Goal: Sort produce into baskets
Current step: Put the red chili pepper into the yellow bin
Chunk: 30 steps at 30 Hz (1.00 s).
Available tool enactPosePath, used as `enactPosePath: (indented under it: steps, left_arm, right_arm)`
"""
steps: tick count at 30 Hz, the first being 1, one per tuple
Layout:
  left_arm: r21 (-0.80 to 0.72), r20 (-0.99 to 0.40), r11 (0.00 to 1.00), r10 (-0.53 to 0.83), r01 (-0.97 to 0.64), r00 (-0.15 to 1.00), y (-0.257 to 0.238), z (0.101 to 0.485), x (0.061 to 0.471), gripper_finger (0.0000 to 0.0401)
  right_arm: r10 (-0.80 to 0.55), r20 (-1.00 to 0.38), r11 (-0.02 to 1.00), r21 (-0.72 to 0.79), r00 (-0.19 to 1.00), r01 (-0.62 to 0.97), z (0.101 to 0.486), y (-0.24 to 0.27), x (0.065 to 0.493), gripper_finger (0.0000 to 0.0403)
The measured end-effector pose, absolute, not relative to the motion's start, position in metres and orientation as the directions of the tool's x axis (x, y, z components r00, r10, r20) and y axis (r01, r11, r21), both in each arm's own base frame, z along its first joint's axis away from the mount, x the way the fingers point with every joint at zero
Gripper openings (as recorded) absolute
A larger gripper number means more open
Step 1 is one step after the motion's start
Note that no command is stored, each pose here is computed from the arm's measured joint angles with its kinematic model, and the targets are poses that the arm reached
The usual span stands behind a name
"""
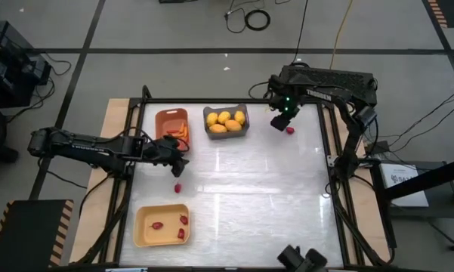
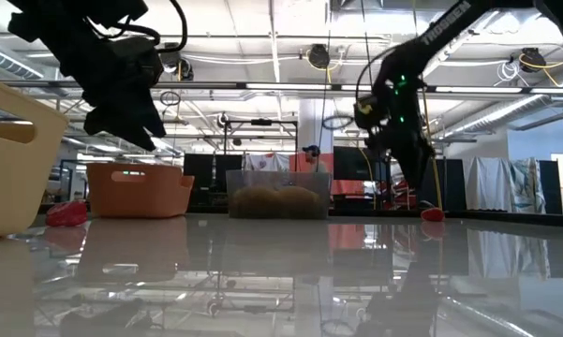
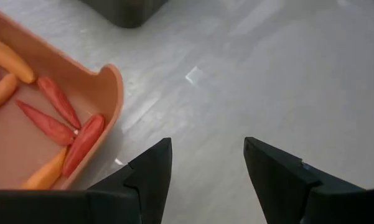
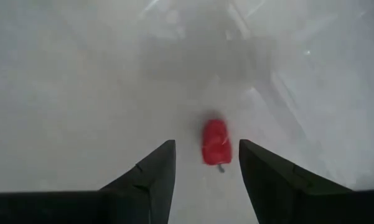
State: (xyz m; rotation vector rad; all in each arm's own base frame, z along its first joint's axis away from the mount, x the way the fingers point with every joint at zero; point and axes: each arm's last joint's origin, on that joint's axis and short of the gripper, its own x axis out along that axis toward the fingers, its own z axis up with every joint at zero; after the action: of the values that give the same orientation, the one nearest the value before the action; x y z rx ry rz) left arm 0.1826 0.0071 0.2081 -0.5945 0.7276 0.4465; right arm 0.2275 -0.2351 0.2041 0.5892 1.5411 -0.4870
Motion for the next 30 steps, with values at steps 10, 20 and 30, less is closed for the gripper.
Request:
enactPosePath:
  steps: [10, 20, 30]
  left_arm:
    - [-0.416, -0.724, 0.647, 0.188, -0.638, 0.663, 0.008, 0.208, 0.182, 0.0207]
    - [-0.430, -0.722, 0.613, 0.207, -0.663, 0.660, 0.008, 0.208, 0.182, 0.0207]
    - [-0.425, -0.724, 0.618, 0.207, -0.662, 0.658, 0.008, 0.208, 0.182, 0.0207]
  right_arm:
    - [0.027, -0.998, 0.806, -0.012, -0.056, 0.592, 0.191, -0.249, 0.213, 0.0169]
    - [0.097, -0.989, 0.819, 0.013, -0.116, 0.574, 0.170, -0.237, 0.201, 0.0169]
    - [0.105, -0.988, 0.817, 0.018, -0.118, 0.576, 0.154, -0.231, 0.196, 0.0169]
